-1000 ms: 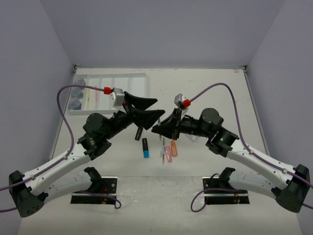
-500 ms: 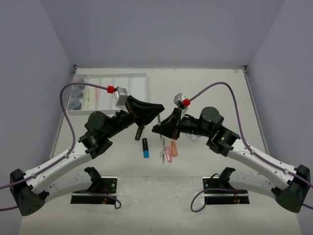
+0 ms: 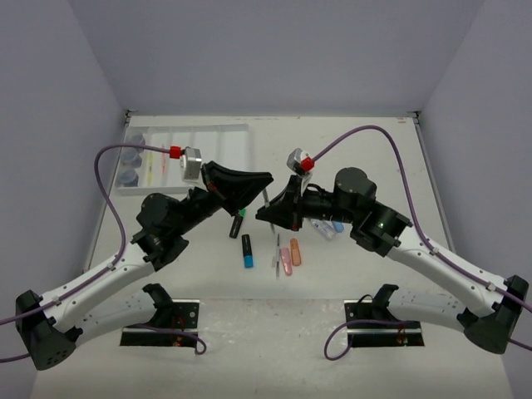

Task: Sort the stationery into containers
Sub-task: Close the pen cap on the pen, then place the pen in the storage box.

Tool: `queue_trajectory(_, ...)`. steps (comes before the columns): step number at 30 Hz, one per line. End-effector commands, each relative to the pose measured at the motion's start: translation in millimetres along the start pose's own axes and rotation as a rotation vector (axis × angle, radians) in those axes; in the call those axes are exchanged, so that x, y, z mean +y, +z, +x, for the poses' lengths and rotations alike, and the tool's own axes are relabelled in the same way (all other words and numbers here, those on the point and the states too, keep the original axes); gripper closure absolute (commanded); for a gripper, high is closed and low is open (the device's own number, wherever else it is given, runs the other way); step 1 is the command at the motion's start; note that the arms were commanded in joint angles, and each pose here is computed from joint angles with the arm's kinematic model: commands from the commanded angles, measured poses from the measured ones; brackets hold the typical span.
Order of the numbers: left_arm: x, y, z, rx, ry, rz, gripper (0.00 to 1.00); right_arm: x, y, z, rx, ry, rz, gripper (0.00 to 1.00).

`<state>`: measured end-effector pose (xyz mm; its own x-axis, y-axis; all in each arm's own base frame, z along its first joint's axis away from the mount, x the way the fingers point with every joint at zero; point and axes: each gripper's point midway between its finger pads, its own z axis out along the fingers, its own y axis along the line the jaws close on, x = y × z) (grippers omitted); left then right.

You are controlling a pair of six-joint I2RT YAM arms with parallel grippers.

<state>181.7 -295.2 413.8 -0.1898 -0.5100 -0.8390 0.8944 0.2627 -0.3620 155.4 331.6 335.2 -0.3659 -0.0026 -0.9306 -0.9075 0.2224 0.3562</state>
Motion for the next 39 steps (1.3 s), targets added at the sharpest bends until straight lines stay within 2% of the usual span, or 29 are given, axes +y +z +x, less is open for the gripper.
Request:
queue_trajectory(1, -5.1, -17.8, 61.6, 0.196, -0.102, 0.056, 1.0, 1.0, -10.8, -111.7, -0.285, -0.123, 0.097, 1.0)
queue_trajectory(10, -19.3, -24.5, 99.6, 0.254, -0.16, 0.093, 1.0, 6.4, -9.4, -176.2, -0.359, -0.17, 0.106, 1.0)
queue_trajectory(20, -44.6, -23.6, 122.6, 0.307, -0.217, 0.164, 1.0, -10.0, -13.0, -198.7, -0.379, -0.153, 0.136, 1.0)
queue_trajectory(24, -28.5, -20.7, 105.2, 0.25, -0.18, 0.051, 1.0, -12.8, -11.5, -181.5, -0.349, -0.159, 0.121, 1.0)
queue_trajectory(25, -21.4, -19.9, 101.0, 0.242, -0.163, 0.005, 1.0, -22.8, -4.8, -155.7, -0.299, -0.129, 0.123, 1.0)
queue_trajectory(26, -9.6, -17.0, 92.4, 0.231, -0.124, -0.072, 1.0, -14.4, -7.7, -153.4, -0.315, -0.135, 0.082, 1.0)
queue_trajectory(28, 3.2, -18.0, 80.1, 0.219, -0.075, -0.159, 0.92, -19.4, -2.5, -119.2, -0.257, -0.099, 0.056, 1.0)
queue_trajectory(30, -0.2, -14.9, 61.8, 0.188, -0.035, -0.158, 0.76, -21.5, -2.5, -99.3, -0.238, -0.073, 0.047, 1.0)
queue_trajectory(32, -2.1, -12.4, 49.7, 0.171, -0.013, -0.164, 0.72, -20.9, -3.8, -86.8, -0.224, -0.057, 0.035, 1.0)
queue_trajectory(39, 3.7, -9.4, 44.7, 0.172, 0.019, -0.198, 0.74, -19.0, -5.4, -75.1, -0.195, -0.06, 0.026, 1.0)
